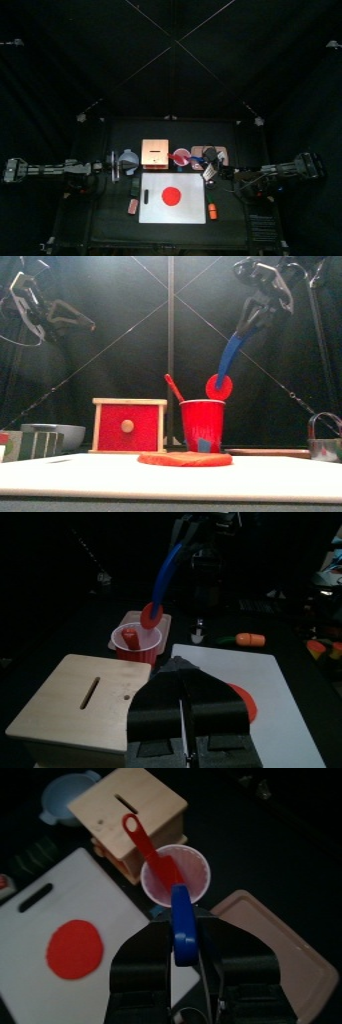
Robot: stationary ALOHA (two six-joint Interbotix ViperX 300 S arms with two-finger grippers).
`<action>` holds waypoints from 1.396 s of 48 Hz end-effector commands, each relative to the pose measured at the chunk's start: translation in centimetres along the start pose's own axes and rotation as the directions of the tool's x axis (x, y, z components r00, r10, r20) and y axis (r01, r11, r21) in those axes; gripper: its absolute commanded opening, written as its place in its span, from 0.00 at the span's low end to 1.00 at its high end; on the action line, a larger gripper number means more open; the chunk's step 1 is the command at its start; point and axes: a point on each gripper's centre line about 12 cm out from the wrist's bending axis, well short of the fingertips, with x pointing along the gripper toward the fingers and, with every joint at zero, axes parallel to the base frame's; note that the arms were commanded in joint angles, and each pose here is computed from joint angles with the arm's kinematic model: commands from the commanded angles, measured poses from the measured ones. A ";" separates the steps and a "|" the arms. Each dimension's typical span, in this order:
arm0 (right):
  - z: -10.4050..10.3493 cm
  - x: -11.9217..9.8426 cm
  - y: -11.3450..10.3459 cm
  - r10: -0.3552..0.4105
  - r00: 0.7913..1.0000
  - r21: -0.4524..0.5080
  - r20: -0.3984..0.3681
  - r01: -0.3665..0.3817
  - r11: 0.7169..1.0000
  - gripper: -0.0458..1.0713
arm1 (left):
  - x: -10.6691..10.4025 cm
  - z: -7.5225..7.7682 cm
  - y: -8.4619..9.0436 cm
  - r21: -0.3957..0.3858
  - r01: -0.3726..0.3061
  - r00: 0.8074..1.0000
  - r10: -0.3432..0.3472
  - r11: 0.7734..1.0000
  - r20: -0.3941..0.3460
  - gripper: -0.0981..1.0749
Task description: Grab pizza cutter with other hand
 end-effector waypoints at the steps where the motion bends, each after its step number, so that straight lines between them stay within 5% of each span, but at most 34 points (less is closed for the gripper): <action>1: -0.2 -0.7 0.3 0.100 0.994 -0.001 0.046 -0.100 0.995 0.38 | 0.2 0.7 0.0 -0.002 -0.003 1.000 0.003 1.000 0.023 0.14; 15: -2.9 1.0 1.3 0.346 0.936 -0.054 0.068 -0.343 0.938 0.38 | 0.3 1.1 -0.4 0.041 0.021 0.999 -0.022 0.999 0.033 0.14; 26: -4.0 3.2 2.8 0.464 0.885 -0.248 0.027 -0.444 0.861 0.37 | 2.5 0.6 -1.1 0.063 0.051 0.998 -0.049 0.997 -0.034 0.29; 33: -4.6 5.0 3.2 0.446 0.894 -0.354 -0.030 -0.427 0.832 0.38 | 3.9 0.0 -1.8 0.060 0.079 0.994 -0.075 0.995 -0.075 0.44; 42: -4.4 7.7 4.1 0.401 0.913 -0.441 -0.075 -0.391 0.808 0.38 | 4.9 -0.7 -2.9 0.031 0.108 0.994 -0.107 0.994 -0.039 0.58; 53: -5.2 11.9 4.6 0.358 0.922 -0.426 -0.148 -0.386 0.818 0.38 | 5.5 -1.6 -2.8 0.022 0.099 0.994 -0.098 0.995 -0.052 0.59; 67: -4.8 14.2 6.3 0.422 0.892 -0.360 -0.164 -0.452 0.816 0.37 | 5.4 -1.9 -2.8 0.005 0.095 0.994 -0.094 0.995 -0.059 0.59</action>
